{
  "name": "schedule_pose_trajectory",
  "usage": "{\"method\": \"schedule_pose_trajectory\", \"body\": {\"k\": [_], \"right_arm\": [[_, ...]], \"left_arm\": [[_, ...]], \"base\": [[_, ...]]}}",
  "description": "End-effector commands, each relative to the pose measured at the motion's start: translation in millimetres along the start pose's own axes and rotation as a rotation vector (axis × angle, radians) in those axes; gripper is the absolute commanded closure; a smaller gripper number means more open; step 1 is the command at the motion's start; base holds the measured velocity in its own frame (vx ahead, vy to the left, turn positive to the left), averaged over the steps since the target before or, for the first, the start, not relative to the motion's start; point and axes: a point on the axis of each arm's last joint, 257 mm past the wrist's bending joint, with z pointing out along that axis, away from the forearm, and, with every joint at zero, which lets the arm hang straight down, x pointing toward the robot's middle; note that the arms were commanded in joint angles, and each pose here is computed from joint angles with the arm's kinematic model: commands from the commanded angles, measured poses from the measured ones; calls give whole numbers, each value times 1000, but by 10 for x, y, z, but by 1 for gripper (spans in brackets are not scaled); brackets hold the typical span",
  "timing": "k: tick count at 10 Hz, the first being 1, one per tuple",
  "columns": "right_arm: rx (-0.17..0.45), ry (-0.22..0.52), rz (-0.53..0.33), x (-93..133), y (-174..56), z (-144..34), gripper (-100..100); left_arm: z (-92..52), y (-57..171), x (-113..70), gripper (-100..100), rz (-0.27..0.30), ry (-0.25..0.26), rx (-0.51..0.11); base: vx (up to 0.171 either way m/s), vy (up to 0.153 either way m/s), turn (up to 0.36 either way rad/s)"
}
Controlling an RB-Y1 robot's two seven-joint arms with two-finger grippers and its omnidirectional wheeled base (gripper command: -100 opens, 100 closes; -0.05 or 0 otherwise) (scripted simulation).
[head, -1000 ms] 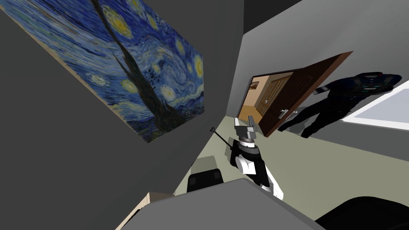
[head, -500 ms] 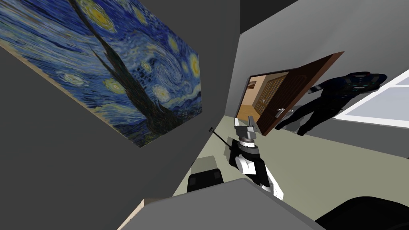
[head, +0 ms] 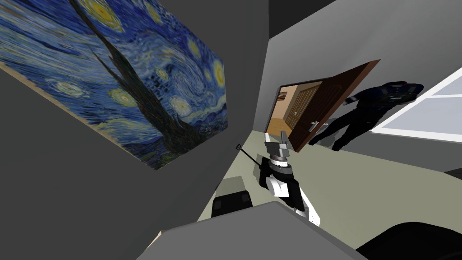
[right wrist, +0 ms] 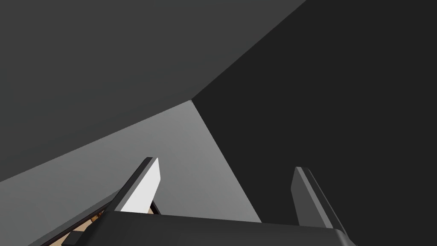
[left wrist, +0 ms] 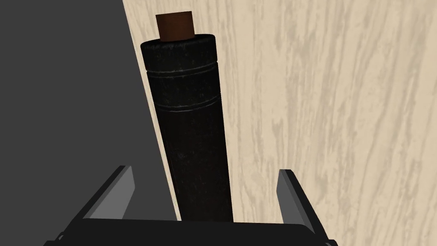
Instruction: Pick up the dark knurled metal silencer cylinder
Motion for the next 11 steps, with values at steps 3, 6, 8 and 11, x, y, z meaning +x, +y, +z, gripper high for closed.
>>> {"method": "schedule_pose_trajectory", "body": {"k": [3, 6, 8, 11], "right_arm": [[0, 0, 0, 0, 0, 0, 0], [0, 0, 0, 0, 0, 0, 0], [0, 0, 0, 0, 0, 0, 0], [0, 0, 0, 0, 0, 0, 0]], "left_arm": [[0, 13, -41, 0, -3, -1, -16], [129, 71, 98, -100, -2, -4, -16], [151, 88, 145, -100, 1, -4, -17], [155, 68, 151, 100, -3, -5, -12]], "base": [[3, 51, -16], [-7, 22, -9], [0, 0, 0], [0, 0, 0]]}}
